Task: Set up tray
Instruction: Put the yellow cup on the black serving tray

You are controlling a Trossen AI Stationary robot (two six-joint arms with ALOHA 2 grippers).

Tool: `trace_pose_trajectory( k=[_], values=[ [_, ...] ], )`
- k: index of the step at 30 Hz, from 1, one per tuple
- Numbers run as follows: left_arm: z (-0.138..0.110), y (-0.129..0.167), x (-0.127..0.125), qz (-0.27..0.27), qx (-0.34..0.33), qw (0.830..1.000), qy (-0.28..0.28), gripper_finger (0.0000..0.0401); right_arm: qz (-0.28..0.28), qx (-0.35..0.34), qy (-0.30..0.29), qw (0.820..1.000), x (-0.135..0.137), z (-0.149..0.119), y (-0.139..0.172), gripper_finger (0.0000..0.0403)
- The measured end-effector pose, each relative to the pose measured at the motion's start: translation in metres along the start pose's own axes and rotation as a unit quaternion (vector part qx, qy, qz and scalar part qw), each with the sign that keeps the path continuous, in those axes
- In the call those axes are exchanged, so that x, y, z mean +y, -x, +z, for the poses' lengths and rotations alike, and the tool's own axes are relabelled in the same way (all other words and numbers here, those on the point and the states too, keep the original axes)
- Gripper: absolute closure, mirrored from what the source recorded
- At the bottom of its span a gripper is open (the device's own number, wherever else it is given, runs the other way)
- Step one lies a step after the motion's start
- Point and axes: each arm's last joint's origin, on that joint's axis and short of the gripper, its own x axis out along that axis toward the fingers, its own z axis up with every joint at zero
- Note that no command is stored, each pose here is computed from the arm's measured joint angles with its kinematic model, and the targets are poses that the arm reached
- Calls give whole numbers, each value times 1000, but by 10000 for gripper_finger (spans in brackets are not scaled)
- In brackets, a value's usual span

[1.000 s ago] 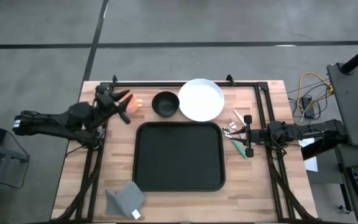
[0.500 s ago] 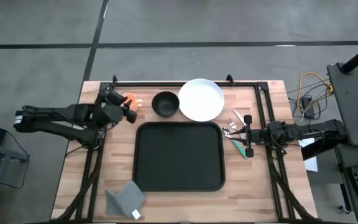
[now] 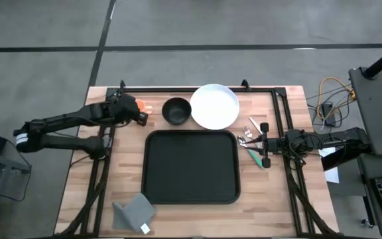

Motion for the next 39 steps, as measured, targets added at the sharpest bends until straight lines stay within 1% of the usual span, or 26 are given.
trace_pose_trajectory(
  k=[3, 5, 7, 12, 18, 23, 31, 39],
  values=[
    [-1, -10, 6, -7, 32, 999, 10, 317, 0, 0, 0, 1000, 0, 0, 0, 335],
    [-3, -16, 7, -2, 46, 999, 9, 317, 0, 0, 0, 1000, 0, 0, 0, 335],
    [-3, -23, 7, 9, 51, 999, -3, 317, 0, 0, 0, 1000, 0, 0, 0, 335],
    [-2, -35, 5, 29, 64, 997, -11, 317, 0, 0, 0, 1000, 0, 0, 0, 335],
    [-5, -51, -2, 39, 92, 993, -65, 317, 0, 0, 0, 1000, 0, 0, 0, 335],
    [-3, -63, -9, 48, 113, 989, -85, 317, 0, 0, 0, 1000, 0, 0, 0, 335],
    [1, -74, -17, 55, 130, 984, -106, 317, 0, 0, 0, 1000, 0, 0, 0, 335],
    [3, -74, -19, 55, 128, 984, -108, 317, 0, 0, 0, 1000, 0, 0, 0, 335]
  ],
)
